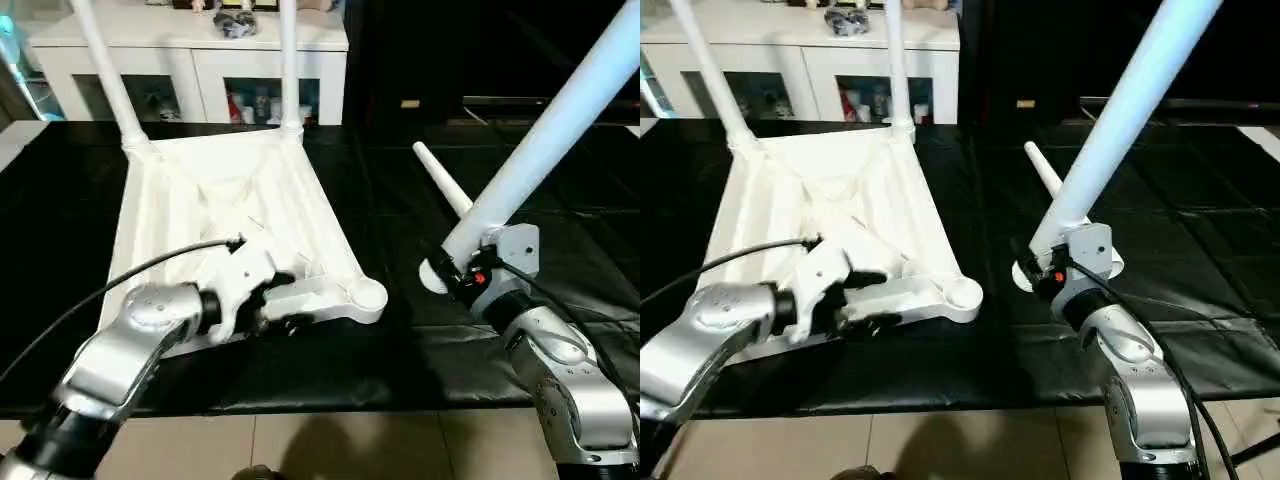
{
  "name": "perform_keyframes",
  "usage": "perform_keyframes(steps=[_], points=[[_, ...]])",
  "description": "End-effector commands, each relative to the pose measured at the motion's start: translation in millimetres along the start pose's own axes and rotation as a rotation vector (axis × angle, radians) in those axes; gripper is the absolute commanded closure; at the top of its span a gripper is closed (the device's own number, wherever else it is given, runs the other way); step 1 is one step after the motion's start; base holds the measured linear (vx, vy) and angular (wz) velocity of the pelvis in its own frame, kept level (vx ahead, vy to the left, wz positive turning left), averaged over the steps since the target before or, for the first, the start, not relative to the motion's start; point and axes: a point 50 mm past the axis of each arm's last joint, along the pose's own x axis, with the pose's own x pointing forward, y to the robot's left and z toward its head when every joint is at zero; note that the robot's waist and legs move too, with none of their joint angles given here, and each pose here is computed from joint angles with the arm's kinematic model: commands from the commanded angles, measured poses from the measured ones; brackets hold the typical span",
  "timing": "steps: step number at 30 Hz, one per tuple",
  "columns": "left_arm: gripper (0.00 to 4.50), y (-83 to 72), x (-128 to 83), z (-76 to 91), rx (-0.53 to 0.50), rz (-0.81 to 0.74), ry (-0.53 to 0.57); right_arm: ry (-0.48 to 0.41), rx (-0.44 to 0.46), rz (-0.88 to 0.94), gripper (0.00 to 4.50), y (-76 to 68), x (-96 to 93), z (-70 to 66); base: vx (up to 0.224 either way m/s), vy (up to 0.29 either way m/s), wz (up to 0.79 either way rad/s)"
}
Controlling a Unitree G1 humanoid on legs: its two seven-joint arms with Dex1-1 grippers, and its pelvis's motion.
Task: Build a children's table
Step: Insert table leg to table base
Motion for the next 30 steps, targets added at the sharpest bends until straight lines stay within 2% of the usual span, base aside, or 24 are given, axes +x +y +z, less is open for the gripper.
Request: perform_keyframes(steps=[1,6,7,11,13,14,17,19,22,24,28,30], points=[[0.90,-0.6,3.1,-1.0,-0.020,-0.017,0.014,-0.023,-0.008,-0.008,2.57,-0.1,2.1,3.7,0.000,0.000,0.00],[0.90,-5.1,5.4,-5.2,-0.083,-0.080,0.049,0.005,-0.001,0.004,2.57,1.0,4.5,2.2,0.000,0.000,0.00],[1.07,-5.5,6.0,-8.8,-0.128,-0.093,0.078,0.008,0.013,0.022,2.57,2.2,4.5,2.3,0.000,0.000,0.00],[1.39,-1.9,7.7,-12.5,-0.118,-0.076,0.117,0.002,0.027,0.035,2.57,1.8,3.6,3.7,0.028,-0.008,0.00],[1.39,0.0,8.1,-13.5,-0.130,-0.065,0.129,-0.003,0.033,0.044,2.57,2.0,3.2,4.0,0.065,-0.020,0.00],[1.72,0.8,8.1,-13.9,-0.130,-0.061,0.137,-0.002,0.035,0.055,2.57,2.7,2.8,3.6,0.074,-0.020,-0.01],[1.76,2.3,8.7,-13.9,-0.138,-0.053,0.148,-0.006,0.025,0.054,2.57,2.7,2.4,3.2,0.070,-0.010,-0.02],[2.11,2.6,8.7,-13.6,-0.140,-0.052,0.150,-0.014,0.041,0.070,2.57,4.6,2.2,3.7,0.032,0.001,-0.01],[2.14,2.3,7.9,-14.4,-0.143,-0.059,0.160,-0.046,0.022,0.077,2.57,6.6,2.5,7.2,0.000,0.000,0.00],[2.54,2.5,7.2,-15.4,-0.141,-0.065,0.172,-0.055,0.056,0.051,2.57,5.6,4.0,8.0,0.000,0.000,0.00],[2.58,2.1,6.2,-14.2,-0.140,-0.075,0.173,-0.051,0.092,0.068,2.57,8.9,5.1,8.8,0.000,0.000,0.00],[2.87,2.0,6.0,-14.0,-0.137,-0.077,0.176,-0.050,0.083,0.063,2.57,8.5,5.5,8.1,0.000,0.000,0.00]])
